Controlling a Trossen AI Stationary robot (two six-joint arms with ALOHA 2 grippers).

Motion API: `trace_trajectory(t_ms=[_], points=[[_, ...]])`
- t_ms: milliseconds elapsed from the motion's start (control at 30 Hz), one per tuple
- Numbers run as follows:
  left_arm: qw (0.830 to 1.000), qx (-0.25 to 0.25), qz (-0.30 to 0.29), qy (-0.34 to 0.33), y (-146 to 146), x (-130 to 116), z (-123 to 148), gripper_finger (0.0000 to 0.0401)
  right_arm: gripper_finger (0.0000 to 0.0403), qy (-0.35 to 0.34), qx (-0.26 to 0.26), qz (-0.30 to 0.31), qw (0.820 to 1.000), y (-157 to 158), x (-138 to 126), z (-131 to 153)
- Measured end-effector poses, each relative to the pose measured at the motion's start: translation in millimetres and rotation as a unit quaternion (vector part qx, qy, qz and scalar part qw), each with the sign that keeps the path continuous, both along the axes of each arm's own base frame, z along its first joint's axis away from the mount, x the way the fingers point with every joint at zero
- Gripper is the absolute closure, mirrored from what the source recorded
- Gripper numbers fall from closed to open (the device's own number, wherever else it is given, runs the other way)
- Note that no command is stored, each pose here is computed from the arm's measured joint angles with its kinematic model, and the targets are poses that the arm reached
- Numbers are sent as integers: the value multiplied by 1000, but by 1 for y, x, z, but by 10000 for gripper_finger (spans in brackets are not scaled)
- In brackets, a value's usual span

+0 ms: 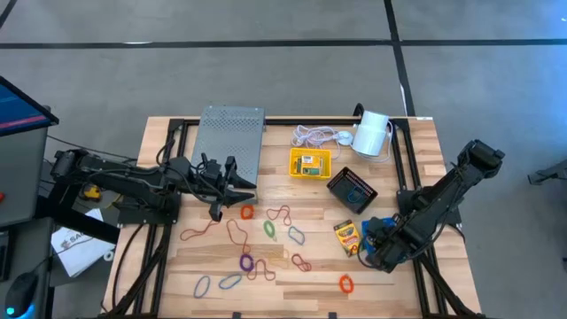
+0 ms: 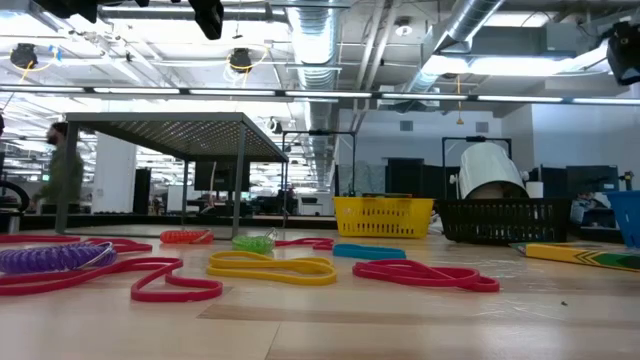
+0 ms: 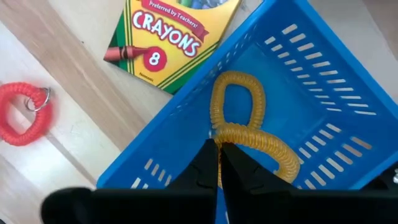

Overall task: Pick & Place Office Desk Supplies
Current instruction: Put the yellow spring keychain into the blue bin, then put the orange spring keychain into the blue bin

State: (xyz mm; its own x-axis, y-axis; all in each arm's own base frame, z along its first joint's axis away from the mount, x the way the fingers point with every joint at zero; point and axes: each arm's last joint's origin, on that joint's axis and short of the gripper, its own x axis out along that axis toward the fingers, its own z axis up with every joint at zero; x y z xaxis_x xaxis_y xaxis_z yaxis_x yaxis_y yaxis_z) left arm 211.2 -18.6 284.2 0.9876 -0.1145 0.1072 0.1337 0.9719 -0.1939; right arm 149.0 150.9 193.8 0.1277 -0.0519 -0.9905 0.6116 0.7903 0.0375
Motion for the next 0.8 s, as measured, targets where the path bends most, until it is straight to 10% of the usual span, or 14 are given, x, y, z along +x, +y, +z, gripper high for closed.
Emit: trace_trajectory(t_ms=[333, 800], points=[[1000, 0, 0, 4, 0, 0, -1, 281, 386, 6, -8, 2, 1000, -1, -1, 0], [1000, 4, 1, 8, 0, 0, -2, 281, 220, 26, -27, -11, 999, -8, -8, 4]])
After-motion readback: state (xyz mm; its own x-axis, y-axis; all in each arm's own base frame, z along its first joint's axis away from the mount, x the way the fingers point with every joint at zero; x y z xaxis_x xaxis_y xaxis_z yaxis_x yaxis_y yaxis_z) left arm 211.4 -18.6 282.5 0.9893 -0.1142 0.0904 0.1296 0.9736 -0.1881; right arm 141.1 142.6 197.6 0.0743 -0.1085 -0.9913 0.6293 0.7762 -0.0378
